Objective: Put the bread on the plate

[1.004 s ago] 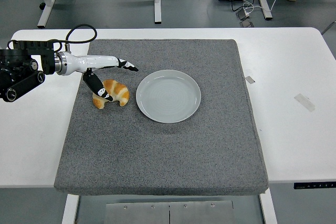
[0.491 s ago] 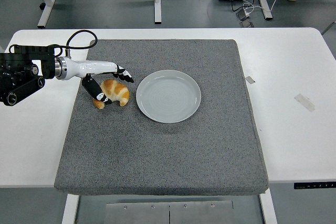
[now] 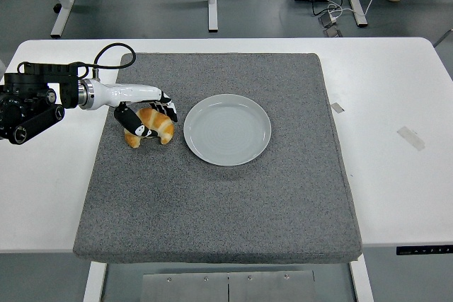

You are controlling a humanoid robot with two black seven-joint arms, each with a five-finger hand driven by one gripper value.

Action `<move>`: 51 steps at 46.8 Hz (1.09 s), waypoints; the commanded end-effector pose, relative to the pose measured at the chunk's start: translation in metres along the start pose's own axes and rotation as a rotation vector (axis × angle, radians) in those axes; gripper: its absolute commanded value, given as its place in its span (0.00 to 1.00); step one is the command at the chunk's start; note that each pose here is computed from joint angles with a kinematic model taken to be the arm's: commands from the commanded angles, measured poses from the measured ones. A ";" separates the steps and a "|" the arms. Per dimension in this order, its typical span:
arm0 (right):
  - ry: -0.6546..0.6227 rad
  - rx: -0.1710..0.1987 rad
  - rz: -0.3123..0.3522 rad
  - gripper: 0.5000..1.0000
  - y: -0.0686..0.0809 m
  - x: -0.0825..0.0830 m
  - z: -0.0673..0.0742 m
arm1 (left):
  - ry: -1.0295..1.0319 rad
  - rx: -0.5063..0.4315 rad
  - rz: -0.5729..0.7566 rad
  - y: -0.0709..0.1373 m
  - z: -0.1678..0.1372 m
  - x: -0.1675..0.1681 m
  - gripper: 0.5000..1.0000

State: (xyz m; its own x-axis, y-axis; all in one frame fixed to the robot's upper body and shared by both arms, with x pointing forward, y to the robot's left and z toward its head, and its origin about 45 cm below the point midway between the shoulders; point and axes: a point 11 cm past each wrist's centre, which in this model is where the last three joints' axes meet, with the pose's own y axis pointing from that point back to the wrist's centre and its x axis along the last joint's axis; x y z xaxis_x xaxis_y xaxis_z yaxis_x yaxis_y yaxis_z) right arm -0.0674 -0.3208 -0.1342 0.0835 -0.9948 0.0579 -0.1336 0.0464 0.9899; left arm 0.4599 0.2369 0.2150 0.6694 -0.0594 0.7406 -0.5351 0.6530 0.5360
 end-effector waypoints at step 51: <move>0.000 0.000 -0.001 1.00 0.000 0.000 0.000 | -0.085 0.005 0.041 -0.004 0.004 0.008 0.00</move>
State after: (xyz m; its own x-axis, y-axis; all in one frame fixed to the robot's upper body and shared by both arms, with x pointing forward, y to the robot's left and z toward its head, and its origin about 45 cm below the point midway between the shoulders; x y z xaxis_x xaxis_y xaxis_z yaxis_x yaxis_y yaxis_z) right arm -0.0674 -0.3206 -0.1342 0.0834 -0.9949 0.0574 -0.1336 0.0459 0.9900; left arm 0.4637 0.2355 0.2163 0.6073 -0.0957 0.7887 -0.5654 0.6453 0.5137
